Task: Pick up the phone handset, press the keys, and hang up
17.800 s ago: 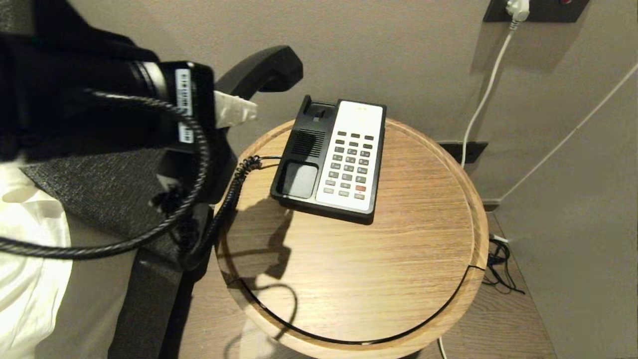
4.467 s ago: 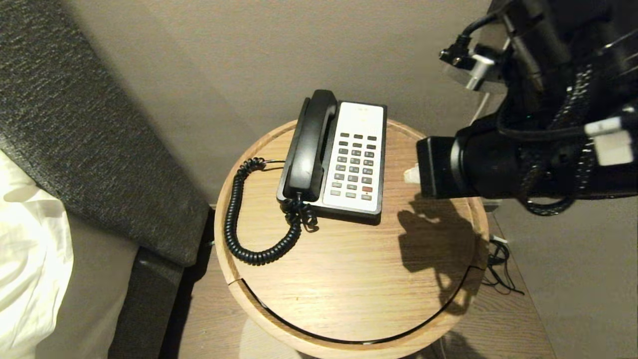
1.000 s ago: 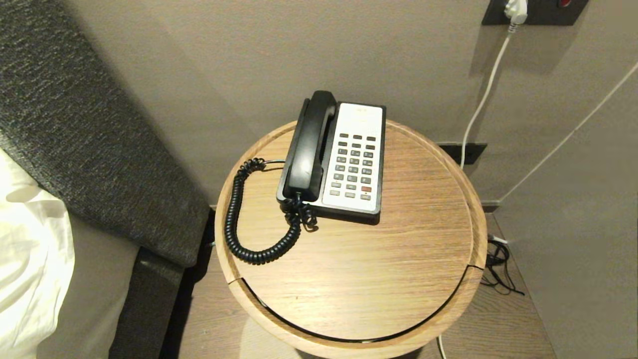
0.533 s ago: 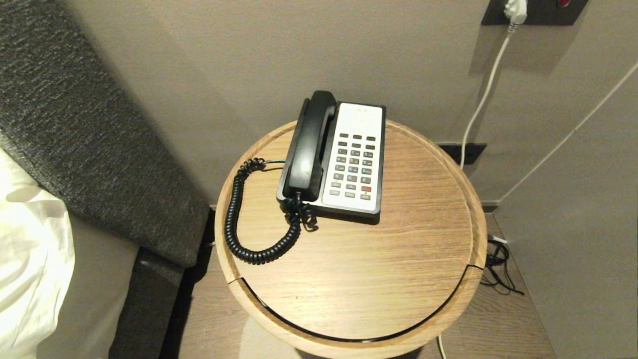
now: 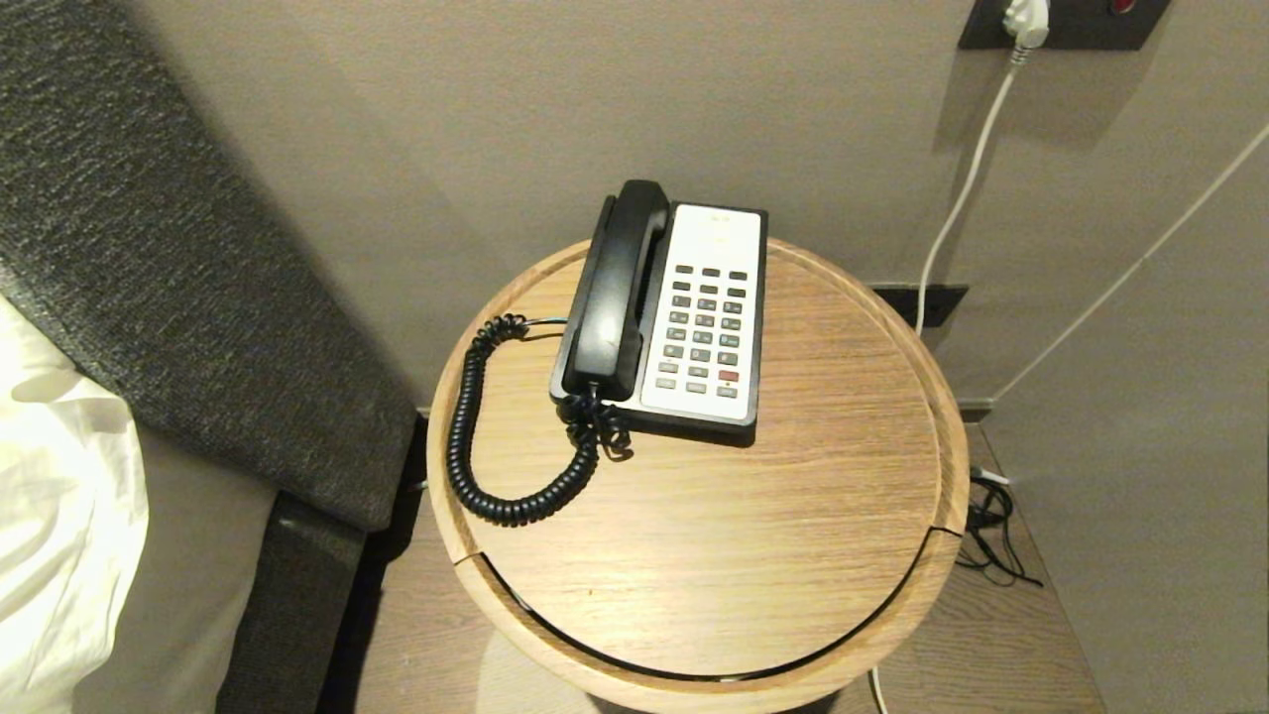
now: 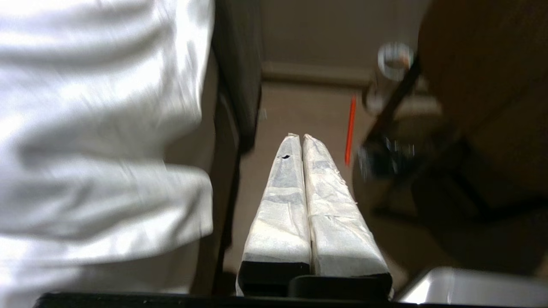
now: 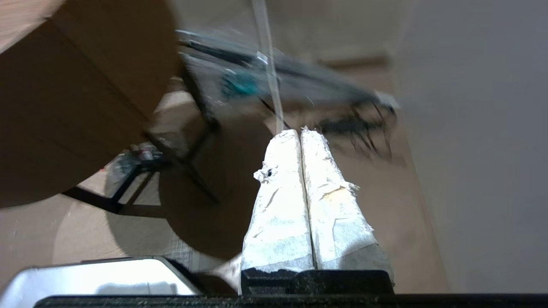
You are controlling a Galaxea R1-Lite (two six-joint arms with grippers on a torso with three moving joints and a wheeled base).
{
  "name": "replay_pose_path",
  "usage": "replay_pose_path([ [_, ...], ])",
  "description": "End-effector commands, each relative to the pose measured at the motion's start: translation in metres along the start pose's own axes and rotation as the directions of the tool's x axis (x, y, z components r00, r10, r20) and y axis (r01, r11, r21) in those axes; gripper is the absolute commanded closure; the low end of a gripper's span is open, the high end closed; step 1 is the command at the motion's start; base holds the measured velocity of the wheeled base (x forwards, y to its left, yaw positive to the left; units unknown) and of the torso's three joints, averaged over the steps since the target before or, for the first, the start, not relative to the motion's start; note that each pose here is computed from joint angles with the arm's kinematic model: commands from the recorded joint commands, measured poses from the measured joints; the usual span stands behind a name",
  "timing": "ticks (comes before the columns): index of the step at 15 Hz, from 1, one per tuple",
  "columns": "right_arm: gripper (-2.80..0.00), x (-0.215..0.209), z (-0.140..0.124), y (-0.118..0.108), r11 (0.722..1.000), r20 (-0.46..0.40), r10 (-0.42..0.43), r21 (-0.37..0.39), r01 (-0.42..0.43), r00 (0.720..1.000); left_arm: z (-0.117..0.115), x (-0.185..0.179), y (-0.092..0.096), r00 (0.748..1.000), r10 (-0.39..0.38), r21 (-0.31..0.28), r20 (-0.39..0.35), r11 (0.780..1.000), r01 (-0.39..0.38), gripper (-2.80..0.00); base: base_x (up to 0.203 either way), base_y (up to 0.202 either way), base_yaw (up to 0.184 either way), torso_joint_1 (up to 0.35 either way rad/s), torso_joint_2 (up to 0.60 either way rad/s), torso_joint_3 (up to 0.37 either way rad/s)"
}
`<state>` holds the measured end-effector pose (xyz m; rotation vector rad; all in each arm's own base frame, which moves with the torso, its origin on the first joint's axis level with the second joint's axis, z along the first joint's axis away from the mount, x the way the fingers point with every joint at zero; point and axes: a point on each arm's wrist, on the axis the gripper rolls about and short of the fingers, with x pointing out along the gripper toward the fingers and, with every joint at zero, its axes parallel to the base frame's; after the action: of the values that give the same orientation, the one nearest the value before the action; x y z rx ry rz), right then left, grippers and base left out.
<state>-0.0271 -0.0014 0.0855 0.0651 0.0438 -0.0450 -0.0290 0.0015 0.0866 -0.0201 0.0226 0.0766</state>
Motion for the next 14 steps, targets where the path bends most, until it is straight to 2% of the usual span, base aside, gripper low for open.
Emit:
replay_pose_path([
  [1, 0.00, 0.0067, -0.0072, 0.0007, 0.999, 0.060, 0.042, -0.032, -0.040, 0.997, -0.0080, -0.0031, -0.0006, 0.992, -0.042, -0.004, -0.118, 0.999, 0.042, 0.00, 0.000, 0.000, 0.000, 0.000, 0.00, 0.000],
  [5, 0.00, 0.0059, -0.0082, 0.0008, 0.998, 0.033, 0.047, -0.042, -0.046, 0.998, -0.0108, -0.0020, -0.0009, 0.991, -0.051, 0.015, -0.124, 0.998, 0.054, 0.00, 0.000, 0.000, 0.000, 0.000, 0.00, 0.000],
  [7, 0.00, 0.0058, -0.0079, 0.0008, 0.998, 0.037, 0.049, -0.045, -0.047, 0.998, -0.0076, 0.0028, -0.0015, 0.998, -0.065, 0.008, -0.020, 0.998, 0.065, 0.00, 0.000, 0.000, 0.000, 0.000, 0.00, 0.000],
  [9, 0.00, 0.0058, -0.0081, 0.0008, 0.998, 0.036, 0.048, -0.043, -0.046, 0.998, -0.0097, 0.0063, -0.0018, 0.997, -0.066, 0.025, 0.030, 0.998, 0.066, 0.00, 0.000, 0.000, 0.000, 0.000, 0.00, 0.000],
  [10, 0.00, 0.0059, -0.0083, 0.0008, 0.998, 0.036, 0.048, -0.043, -0.046, 0.998, -0.0119, 0.0064, -0.0017, 0.998, -0.067, 0.048, 0.009, 0.997, 0.066, 0.00, 0.000, 0.000, 0.000, 0.000, 0.00, 0.000],
  [12, 0.00, 0.0058, -0.0083, 0.0008, 0.998, 0.035, 0.047, -0.043, -0.046, 0.998, -0.0118, 0.0063, -0.0017, 0.998, -0.067, 0.047, 0.010, 0.997, 0.066, 0.00, 0.000, 0.000, 0.000, 0.000, 0.00, 0.000],
  [14, 0.00, 0.0058, -0.0084, 0.0008, 0.998, 0.033, 0.047, -0.045, -0.046, 0.998, -0.0118, 0.0062, -0.0018, 0.997, -0.072, 0.084, 0.011, 0.994, 0.071, 0.00, 0.000, 0.000, 0.000, 0.000, 0.00, 0.000],
])
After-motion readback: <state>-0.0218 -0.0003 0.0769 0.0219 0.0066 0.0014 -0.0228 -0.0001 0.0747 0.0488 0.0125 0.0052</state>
